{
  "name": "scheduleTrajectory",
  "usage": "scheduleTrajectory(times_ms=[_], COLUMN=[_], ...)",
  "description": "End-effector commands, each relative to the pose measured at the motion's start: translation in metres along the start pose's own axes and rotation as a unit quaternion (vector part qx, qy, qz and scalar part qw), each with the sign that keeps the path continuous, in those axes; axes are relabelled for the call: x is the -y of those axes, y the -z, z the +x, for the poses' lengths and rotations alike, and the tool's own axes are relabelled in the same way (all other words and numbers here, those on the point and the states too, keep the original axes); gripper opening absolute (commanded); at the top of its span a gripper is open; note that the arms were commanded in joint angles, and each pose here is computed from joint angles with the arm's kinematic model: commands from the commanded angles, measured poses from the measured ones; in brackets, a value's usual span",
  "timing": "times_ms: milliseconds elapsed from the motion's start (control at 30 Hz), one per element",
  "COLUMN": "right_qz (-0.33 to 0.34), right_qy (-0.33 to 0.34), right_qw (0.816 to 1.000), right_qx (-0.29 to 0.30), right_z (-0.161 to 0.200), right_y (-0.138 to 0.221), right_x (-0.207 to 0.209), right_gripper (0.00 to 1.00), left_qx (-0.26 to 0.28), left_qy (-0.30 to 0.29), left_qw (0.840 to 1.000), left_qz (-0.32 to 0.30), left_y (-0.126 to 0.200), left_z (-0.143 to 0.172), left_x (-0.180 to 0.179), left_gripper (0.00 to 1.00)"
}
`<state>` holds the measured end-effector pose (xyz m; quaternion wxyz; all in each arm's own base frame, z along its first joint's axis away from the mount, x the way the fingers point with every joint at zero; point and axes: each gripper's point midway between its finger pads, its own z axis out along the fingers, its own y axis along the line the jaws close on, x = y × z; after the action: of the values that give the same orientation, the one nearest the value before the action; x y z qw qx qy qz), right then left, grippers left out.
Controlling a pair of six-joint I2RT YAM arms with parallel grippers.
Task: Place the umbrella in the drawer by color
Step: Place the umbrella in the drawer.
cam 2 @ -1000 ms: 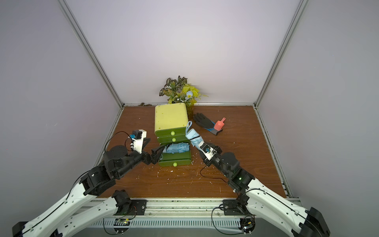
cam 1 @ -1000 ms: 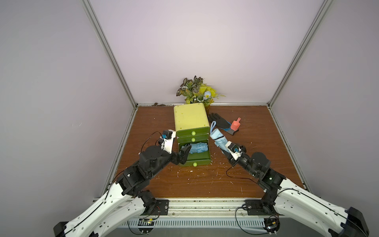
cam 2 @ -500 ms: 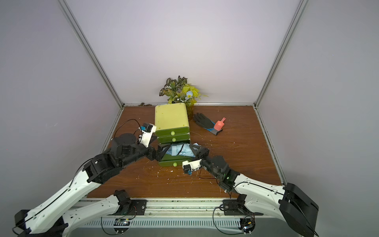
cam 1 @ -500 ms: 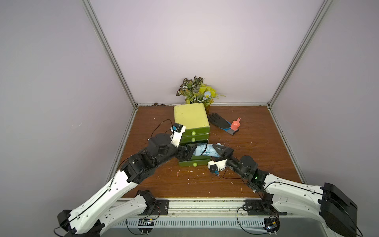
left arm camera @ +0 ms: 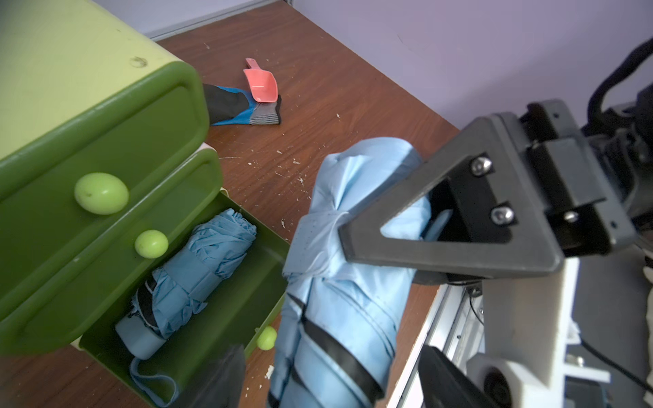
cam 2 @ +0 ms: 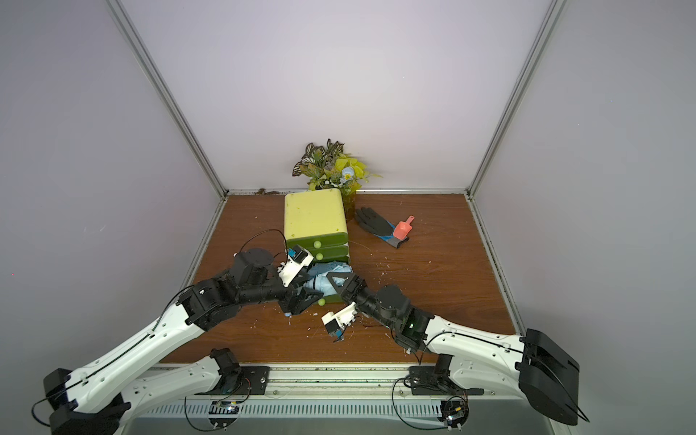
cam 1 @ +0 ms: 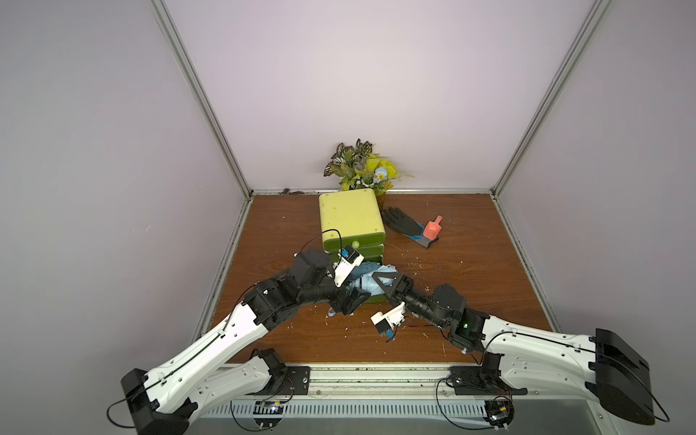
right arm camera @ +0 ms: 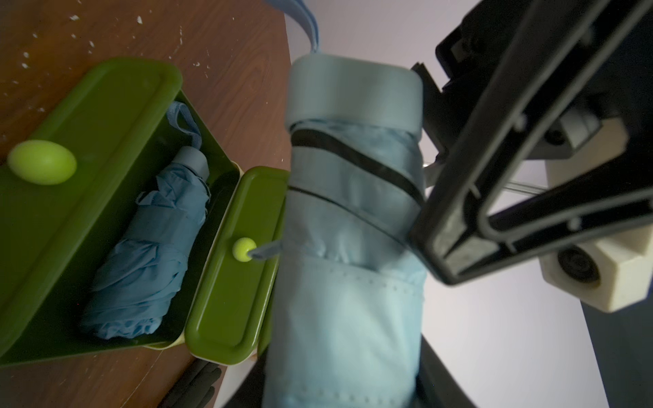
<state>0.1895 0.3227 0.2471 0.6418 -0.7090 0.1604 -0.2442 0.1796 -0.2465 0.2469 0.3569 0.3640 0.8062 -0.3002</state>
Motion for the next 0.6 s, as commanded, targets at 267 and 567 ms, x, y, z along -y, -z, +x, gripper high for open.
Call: scheduleTrajectory(times_ms=[267,567], right_qz=[0.031,0.024], right_qy=[0.031,0.043], right_qw=[0.999,0.998], right_qx=[0.029,0.027], right_z=[-0.017,-0.015], right_y=[0.001,0.003], right_x=[0.033,0.033], right_gripper=[0.01,0.02], left_qx=[-0.05,-0.071], left_qy=[-0.047,-0.059], left_qw=[0.997,0.993], left_qz=[0.04,0.071], left_y=[-0.014,-0.02], left_z=[0.017,0.033], left_x=[0.012,0.024], left_gripper=[0.65,0.67])
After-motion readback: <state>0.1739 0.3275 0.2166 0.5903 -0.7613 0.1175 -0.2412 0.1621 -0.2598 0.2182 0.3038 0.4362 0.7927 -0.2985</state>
